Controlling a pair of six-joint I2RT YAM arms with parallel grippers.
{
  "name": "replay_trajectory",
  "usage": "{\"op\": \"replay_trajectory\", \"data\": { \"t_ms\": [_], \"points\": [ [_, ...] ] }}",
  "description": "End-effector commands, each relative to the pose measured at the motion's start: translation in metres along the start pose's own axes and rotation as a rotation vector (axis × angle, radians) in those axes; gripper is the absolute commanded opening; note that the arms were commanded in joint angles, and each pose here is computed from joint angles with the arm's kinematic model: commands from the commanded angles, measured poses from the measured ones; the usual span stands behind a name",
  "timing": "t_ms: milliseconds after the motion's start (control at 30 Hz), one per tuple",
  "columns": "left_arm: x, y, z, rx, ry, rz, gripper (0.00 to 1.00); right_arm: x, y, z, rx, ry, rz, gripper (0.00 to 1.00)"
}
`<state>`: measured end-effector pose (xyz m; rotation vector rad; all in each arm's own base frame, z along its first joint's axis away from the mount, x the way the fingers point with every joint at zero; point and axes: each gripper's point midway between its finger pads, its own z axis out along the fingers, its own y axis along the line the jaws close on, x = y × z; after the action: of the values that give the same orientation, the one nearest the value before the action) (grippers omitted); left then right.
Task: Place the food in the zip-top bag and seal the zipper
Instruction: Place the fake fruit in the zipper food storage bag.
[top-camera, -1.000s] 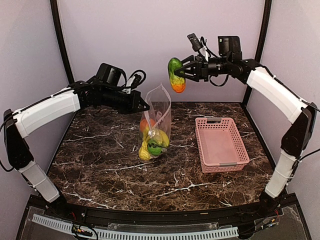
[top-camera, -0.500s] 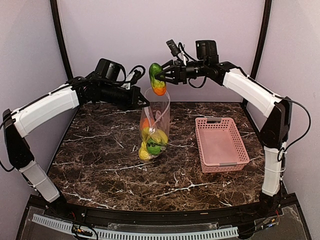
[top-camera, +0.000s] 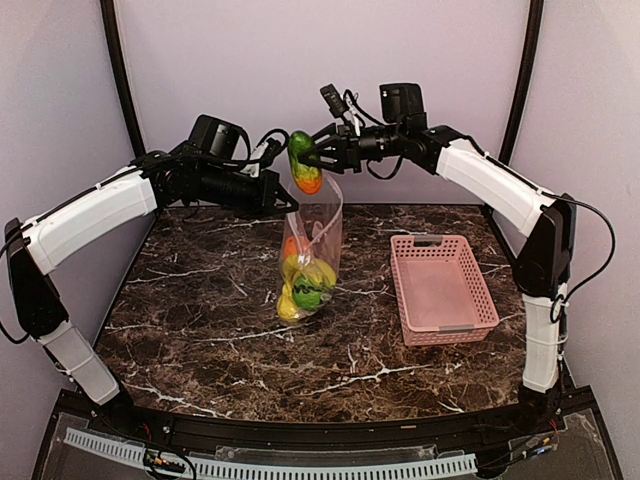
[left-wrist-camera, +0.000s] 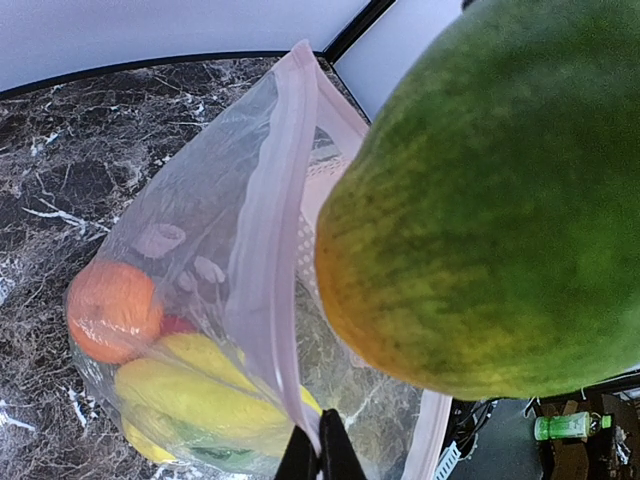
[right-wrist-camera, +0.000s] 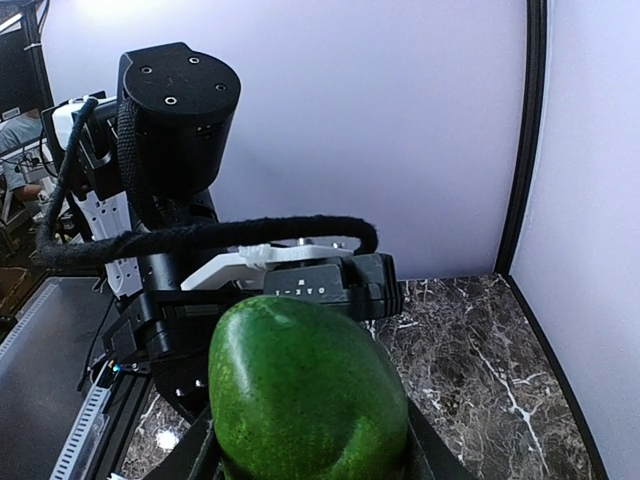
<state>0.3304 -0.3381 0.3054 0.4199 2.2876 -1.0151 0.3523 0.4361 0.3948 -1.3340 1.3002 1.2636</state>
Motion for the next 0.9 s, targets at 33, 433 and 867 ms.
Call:
{"op": "replay_trajectory", "data": {
  "t_ms": [33,433,867],
  "points": [
    [-0.011,-0.012,-0.012,0.025,-0.035,0.021,0.01,0.008,-0.005,0.003,0.037,0.021,-0.027,0.09],
    [-0.005,-0.008,-0.009,0.022,-0.018,0.013,0.01,0.005,-0.002,-0.003,0.064,0.03,-0.047,0.57],
    [-0.001,-0.008,-0.007,0.03,-0.011,0.032,0.01,-0.004,0.015,-0.025,0.119,0.068,-0.065,0.74]
  ]
}}
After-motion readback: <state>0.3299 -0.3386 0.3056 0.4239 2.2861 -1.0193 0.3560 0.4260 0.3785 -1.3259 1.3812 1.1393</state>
